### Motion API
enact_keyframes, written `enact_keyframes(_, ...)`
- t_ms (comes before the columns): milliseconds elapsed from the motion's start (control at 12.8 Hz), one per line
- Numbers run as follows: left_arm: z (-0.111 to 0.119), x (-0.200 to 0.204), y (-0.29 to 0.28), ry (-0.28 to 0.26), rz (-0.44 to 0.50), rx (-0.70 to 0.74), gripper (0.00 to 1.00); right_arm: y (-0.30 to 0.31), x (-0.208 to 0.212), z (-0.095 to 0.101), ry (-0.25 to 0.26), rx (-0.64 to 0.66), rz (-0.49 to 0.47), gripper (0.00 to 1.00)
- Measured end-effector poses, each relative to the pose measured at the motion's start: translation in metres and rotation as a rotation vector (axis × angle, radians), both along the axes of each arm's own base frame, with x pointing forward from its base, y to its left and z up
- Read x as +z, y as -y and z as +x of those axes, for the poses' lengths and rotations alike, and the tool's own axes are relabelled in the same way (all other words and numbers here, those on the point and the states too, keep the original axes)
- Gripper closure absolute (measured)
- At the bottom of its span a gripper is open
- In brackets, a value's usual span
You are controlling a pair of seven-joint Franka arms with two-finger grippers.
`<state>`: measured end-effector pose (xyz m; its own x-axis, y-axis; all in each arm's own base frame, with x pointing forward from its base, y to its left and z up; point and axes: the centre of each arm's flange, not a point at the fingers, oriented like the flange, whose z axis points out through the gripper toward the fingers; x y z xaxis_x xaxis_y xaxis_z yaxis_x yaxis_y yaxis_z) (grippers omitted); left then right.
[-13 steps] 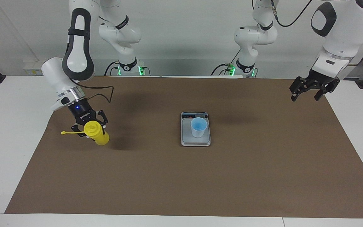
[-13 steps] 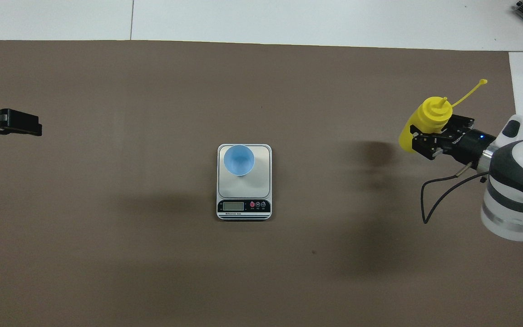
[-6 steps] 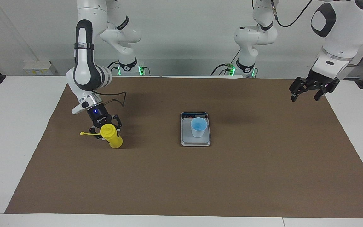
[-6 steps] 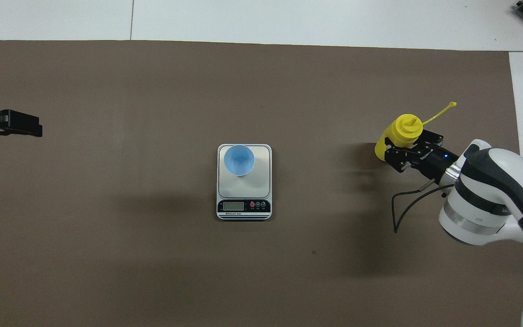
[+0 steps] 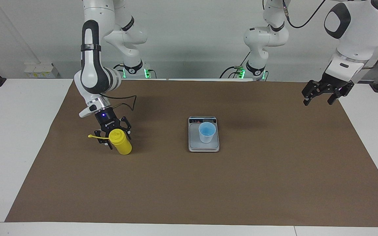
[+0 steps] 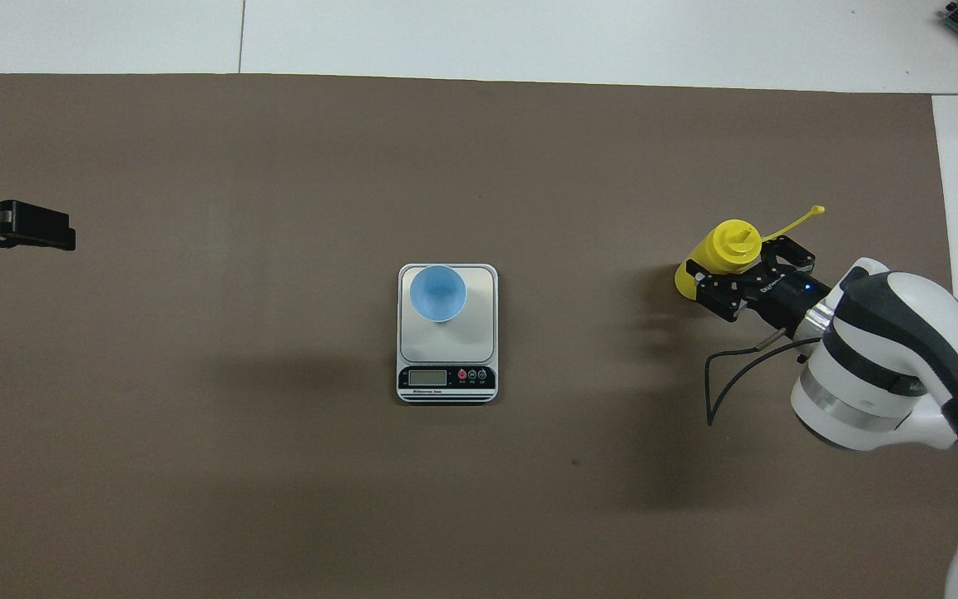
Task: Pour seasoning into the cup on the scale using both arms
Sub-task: 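Lower the yellow bottle onto the mat and open the right gripper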
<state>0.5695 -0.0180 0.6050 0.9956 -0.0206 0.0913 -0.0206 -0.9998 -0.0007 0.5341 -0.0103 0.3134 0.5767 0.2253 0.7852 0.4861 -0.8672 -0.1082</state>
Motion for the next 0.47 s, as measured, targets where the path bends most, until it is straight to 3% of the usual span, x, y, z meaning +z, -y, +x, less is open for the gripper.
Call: enact_keyframes(471,0.0,0.0,0.0,0.0,0.0,-0.001,0.0,-0.004,0.033,-0.012,0.037,-0.056,-0.087,0.0)
